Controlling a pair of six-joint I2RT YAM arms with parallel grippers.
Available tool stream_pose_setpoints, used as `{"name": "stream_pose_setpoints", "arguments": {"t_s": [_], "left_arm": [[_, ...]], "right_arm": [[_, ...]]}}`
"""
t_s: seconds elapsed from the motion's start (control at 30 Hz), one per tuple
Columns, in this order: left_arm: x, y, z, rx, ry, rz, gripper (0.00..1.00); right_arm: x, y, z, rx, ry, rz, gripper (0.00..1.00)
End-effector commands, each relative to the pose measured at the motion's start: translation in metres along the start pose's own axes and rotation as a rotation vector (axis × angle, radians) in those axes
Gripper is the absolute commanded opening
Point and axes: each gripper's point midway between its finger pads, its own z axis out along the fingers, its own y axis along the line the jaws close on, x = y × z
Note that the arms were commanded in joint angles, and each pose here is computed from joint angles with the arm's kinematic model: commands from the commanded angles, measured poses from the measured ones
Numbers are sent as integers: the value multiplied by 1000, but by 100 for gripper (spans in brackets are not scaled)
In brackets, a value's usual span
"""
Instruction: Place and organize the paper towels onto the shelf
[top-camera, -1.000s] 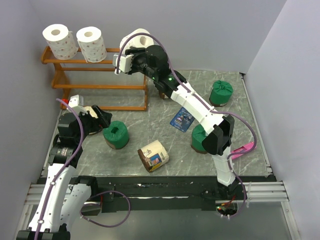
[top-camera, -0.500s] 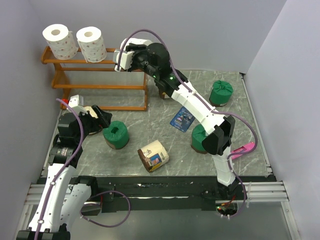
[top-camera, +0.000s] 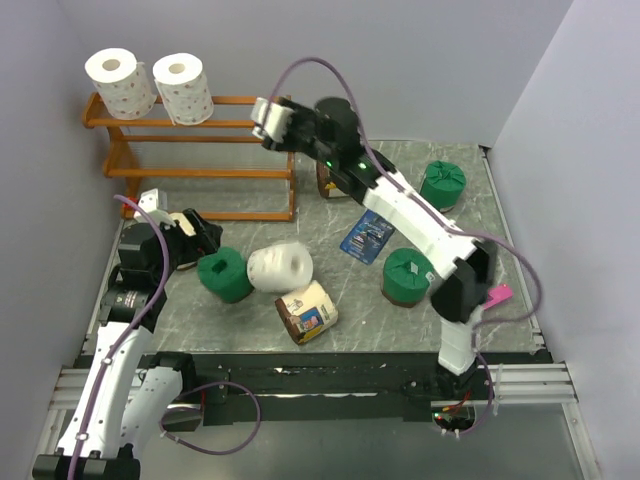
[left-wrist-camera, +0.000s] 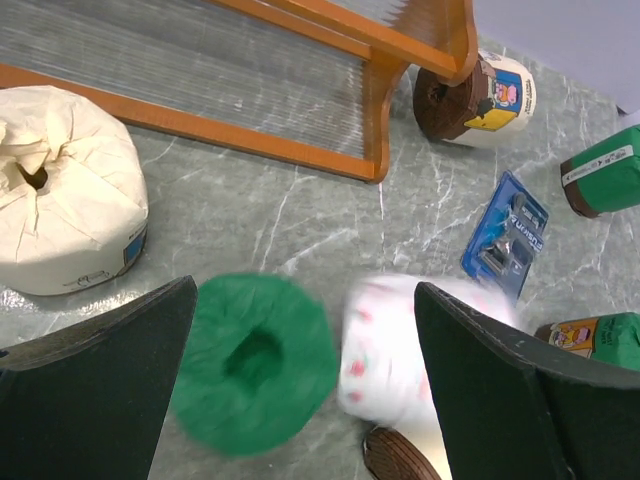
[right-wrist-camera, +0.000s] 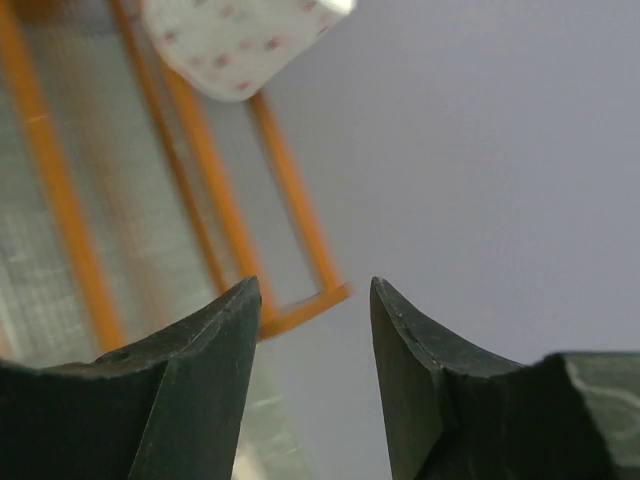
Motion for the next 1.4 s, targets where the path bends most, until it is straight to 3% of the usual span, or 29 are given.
{"name": "stream_pose_setpoints", "arguments": {"t_s": [0.0, 0.07, 0.1, 0.17, 0.2, 0.37, 0.47, 0.57, 0.67, 0.77, 0.87, 1.07, 1.2, 1.37], "left_arm": [[-10, -6, -1, 6, -10, 5, 96], [-10, -6, 1, -7, 10, 13, 97], [-8, -7, 2, -13, 24, 20, 98], [-3, -7, 3, -30, 66, 21, 98], [1, -12, 3, -16, 83, 22, 98], [3, -20, 0, -20, 112, 43, 99], [8, -21, -2, -56, 139, 53, 99], [25, -28, -10, -78, 226, -31, 99], [50, -43, -20, -25, 278, -185, 99], [72, -50, -36, 27, 287, -436, 99], [83, -46, -50, 41, 270, -569, 99], [96, -39, -71, 37, 281, -691, 98], [128, -27, -67, -1, 339, -766, 97], [145, -8, -66, -97, 350, -756, 96]], "right_arm": [[-38, -17, -77, 99, -82, 337, 57], [-44, -9, -106, 104, -94, 523, 59], [-24, 17, -109, 78, -39, 599, 59], [-19, 25, -130, 111, -10, 803, 59], [2, 52, -135, 76, 76, 862, 59], [14, 114, -168, -63, 172, 1067, 59], [33, 134, -182, -51, 237, 1081, 60], [43, 142, -195, -41, 286, 1088, 61], [44, 169, -202, -131, 292, 1103, 63], [51, 176, -207, -106, 288, 1131, 63], [55, 175, -210, -78, 293, 1141, 63], [53, 173, -218, -76, 276, 1131, 64], [52, 173, -220, -73, 269, 1131, 64], [53, 172, -222, -65, 268, 1125, 64]]}}
